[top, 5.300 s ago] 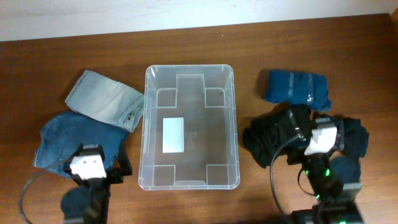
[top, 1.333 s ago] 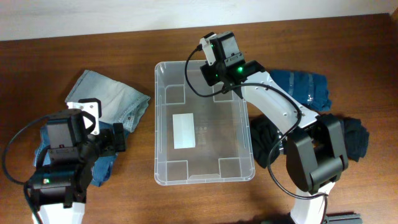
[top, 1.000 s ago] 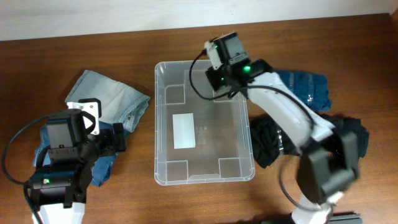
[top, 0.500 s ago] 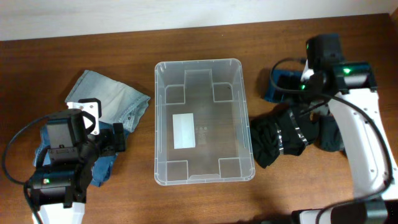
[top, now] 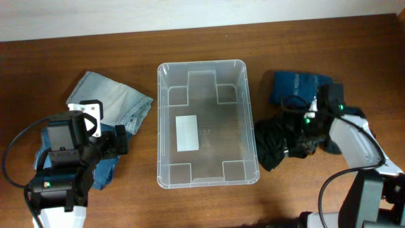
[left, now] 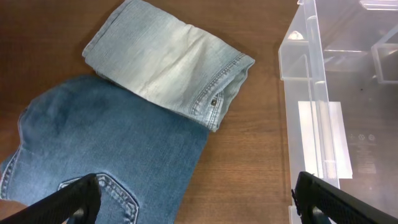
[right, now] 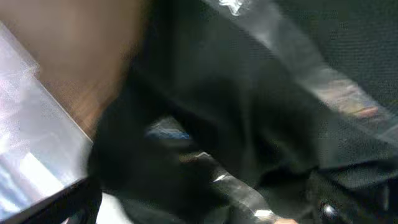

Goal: Pack container

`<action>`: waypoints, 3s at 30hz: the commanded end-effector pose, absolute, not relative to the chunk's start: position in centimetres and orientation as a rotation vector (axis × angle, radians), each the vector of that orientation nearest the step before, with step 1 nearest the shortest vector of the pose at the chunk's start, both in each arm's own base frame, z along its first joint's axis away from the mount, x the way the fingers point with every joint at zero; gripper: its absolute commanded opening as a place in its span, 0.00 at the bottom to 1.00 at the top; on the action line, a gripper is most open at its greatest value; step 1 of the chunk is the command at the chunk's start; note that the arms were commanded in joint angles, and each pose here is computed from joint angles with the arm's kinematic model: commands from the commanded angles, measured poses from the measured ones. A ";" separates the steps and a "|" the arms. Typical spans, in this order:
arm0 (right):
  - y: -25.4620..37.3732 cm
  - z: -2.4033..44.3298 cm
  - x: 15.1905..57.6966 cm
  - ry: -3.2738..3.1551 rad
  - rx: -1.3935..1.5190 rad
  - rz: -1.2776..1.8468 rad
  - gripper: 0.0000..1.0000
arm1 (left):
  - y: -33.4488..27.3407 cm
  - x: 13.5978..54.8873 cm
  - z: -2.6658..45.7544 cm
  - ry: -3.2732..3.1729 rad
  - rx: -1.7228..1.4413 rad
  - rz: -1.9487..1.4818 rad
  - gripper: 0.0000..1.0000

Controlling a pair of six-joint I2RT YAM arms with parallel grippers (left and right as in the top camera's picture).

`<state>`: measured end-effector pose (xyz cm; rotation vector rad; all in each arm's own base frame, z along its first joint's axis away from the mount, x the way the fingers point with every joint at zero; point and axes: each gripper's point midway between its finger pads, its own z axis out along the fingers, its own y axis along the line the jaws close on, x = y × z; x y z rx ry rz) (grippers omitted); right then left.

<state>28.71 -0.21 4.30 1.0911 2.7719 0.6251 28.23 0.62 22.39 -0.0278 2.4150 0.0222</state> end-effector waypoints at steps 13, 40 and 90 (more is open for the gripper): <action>-0.3 0.6 26.9 2.675 1.161 0.743 0.99 | 0.8 28.5 23.3 2.391 -0.044 0.027 1.00; -3.9 3.1 23.0 2.498 1.516 0.913 0.99 | 0.8 28.5 23.3 2.391 -0.044 0.027 1.00; -2.7 1.2 26.1 2.466 1.250 0.842 0.04 | 0.8 28.4 23.2 2.398 -0.045 0.026 0.99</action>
